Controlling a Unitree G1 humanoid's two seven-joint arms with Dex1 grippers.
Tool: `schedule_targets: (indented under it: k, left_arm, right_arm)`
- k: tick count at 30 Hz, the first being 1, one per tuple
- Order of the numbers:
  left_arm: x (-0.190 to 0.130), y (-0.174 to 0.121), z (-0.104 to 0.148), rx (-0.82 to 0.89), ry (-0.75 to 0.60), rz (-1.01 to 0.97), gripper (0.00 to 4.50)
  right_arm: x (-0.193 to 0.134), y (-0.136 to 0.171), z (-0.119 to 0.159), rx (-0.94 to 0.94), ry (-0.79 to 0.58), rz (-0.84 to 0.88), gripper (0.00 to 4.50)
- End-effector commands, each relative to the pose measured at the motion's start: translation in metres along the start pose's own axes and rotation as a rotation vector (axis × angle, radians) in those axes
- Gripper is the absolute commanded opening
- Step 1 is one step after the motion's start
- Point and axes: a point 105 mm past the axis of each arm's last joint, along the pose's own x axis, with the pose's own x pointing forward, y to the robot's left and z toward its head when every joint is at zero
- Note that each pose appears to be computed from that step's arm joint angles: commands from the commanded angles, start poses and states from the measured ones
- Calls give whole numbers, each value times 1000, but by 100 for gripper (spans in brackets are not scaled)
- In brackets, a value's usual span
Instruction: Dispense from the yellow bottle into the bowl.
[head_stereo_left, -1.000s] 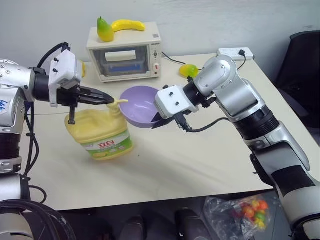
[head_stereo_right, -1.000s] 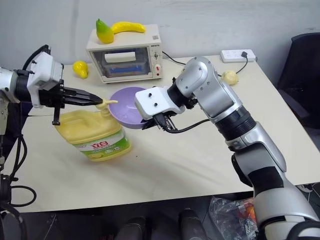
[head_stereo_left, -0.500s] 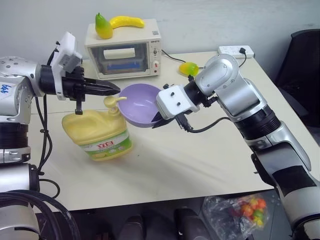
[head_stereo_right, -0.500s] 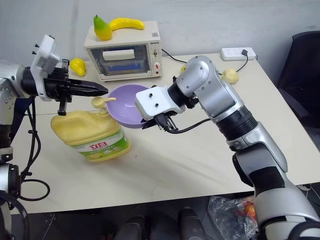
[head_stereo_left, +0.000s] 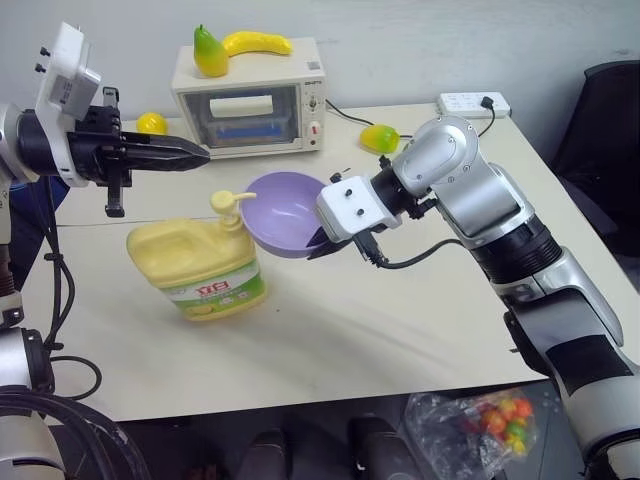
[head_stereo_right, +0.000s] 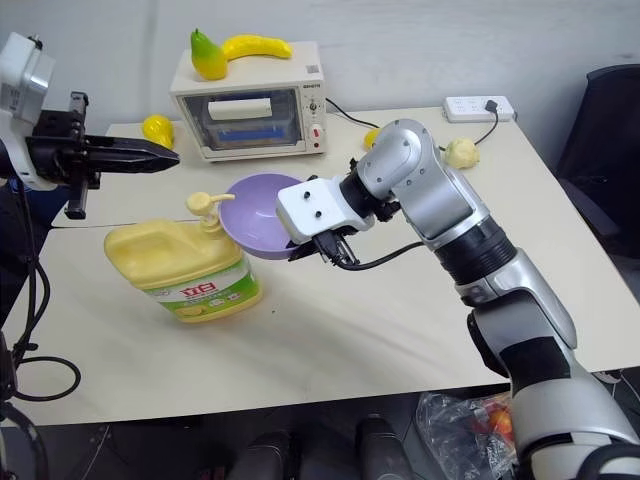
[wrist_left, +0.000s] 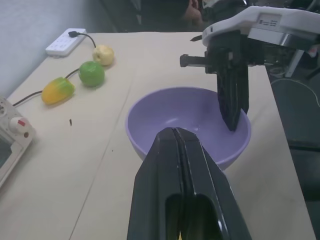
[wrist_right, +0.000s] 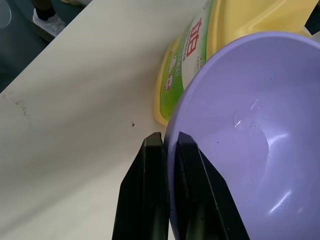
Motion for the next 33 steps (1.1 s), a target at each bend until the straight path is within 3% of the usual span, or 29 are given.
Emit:
schedule_targets:
  k: [1,4,7,17,23,28,33]
  left_arm:
    - [-8,-8,17,41,-38,-6,1]
    - [-8,-15,18,20,-46,-41,1]
    - [-6,-19,22,-16,-72,-63,55]
    - [5,-38,26,32,-62,-144,350]
    - [9,-52,23,41,-36,-206,350]
    - [12,-61,19,55,-11,-238,350]
    - [16,-66,7,64,30,-260,353]
  right_arm:
    - [-9,6,-5,15,4,-64,0]
    - [-12,18,-24,77,43,-111,0]
    - [-25,37,-48,185,93,-187,0]
    - [-77,135,-125,525,351,-477,0]
    - [-92,184,-154,647,472,-596,0]
    - [-86,191,-161,673,457,-630,0]
    - [-71,185,-161,664,410,-619,145]
